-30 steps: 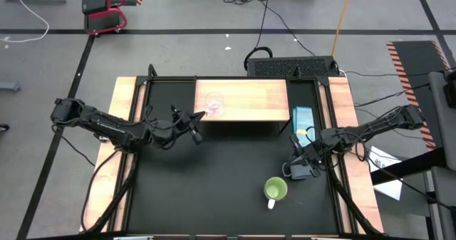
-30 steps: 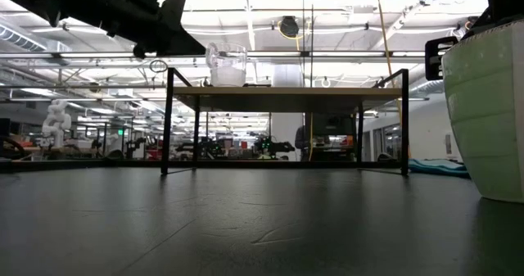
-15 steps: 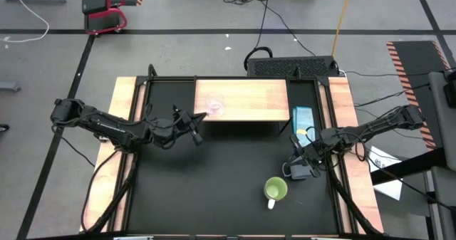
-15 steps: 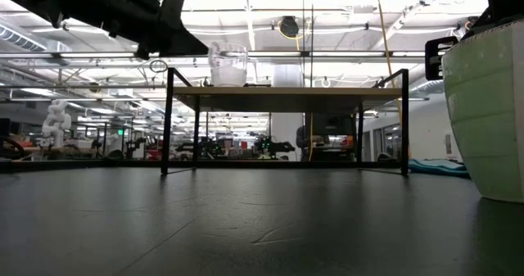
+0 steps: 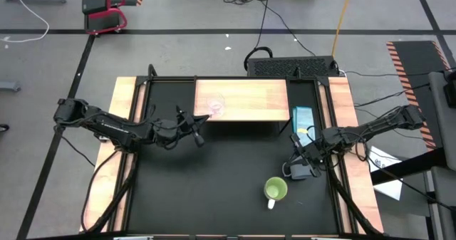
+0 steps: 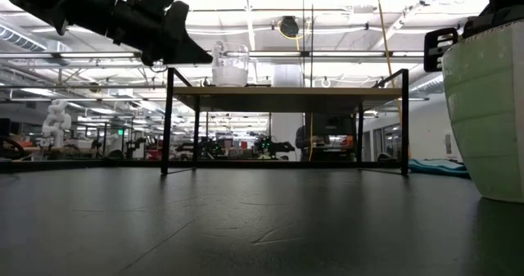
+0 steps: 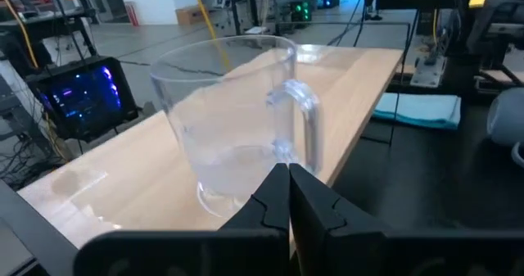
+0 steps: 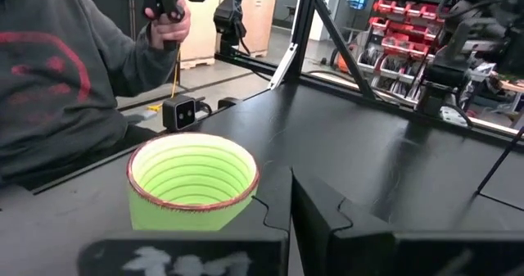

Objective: Stack small to large cups/mugs on shelf
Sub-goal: Put the transparent mug on the shelf, then put the gray mug on the shelf

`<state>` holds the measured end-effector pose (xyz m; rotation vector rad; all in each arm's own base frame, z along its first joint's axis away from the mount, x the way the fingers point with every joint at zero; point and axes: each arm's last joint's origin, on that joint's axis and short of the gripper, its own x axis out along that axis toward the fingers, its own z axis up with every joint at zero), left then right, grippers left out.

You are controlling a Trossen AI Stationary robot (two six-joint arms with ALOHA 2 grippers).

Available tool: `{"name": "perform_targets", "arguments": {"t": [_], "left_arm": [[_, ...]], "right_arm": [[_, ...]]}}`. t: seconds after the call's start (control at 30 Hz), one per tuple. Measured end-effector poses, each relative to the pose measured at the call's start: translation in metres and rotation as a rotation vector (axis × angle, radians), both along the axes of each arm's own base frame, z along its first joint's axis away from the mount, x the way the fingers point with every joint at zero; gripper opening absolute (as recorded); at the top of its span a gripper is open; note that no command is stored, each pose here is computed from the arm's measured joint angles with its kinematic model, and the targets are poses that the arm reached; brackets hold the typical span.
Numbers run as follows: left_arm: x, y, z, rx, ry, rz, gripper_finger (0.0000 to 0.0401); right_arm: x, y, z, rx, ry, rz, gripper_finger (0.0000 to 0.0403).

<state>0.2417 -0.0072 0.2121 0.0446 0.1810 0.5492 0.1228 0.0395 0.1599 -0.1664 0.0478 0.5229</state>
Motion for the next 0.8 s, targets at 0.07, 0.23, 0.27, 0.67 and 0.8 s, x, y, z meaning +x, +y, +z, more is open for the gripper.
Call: {"name": "perform_targets", "arguments": {"t": [0.07,0.23,0.27,0.67,0.8], "left_arm": [[0.001,0.0,0.0,0.0,-0.007,0.0,0.0006],[0.001,-0.005,0.001,0.049,0.009,-0.025,0.0007],[0.001,-0.007,0.003,0.07,0.012,-0.037,0.0007],[-0.013,-0.049,0.011,0.15,0.03,-0.236,0.0008],[-0.018,-0.061,0.003,0.112,0.095,-0.308,0.0008]], "right_arm": [[0.0,0.0,0.0,0.001,0.0,0.0,0.0],[0.0,0.0,0.0,0.012,0.002,0.0,0.0],[0.0,0.0,0.0,0.016,0.005,0.0,0.0],[0.0,0.0,0.002,0.026,-0.007,0.0,0.0],[0.0,0.0,0.002,0.027,-0.012,0.0,0.0]]}}
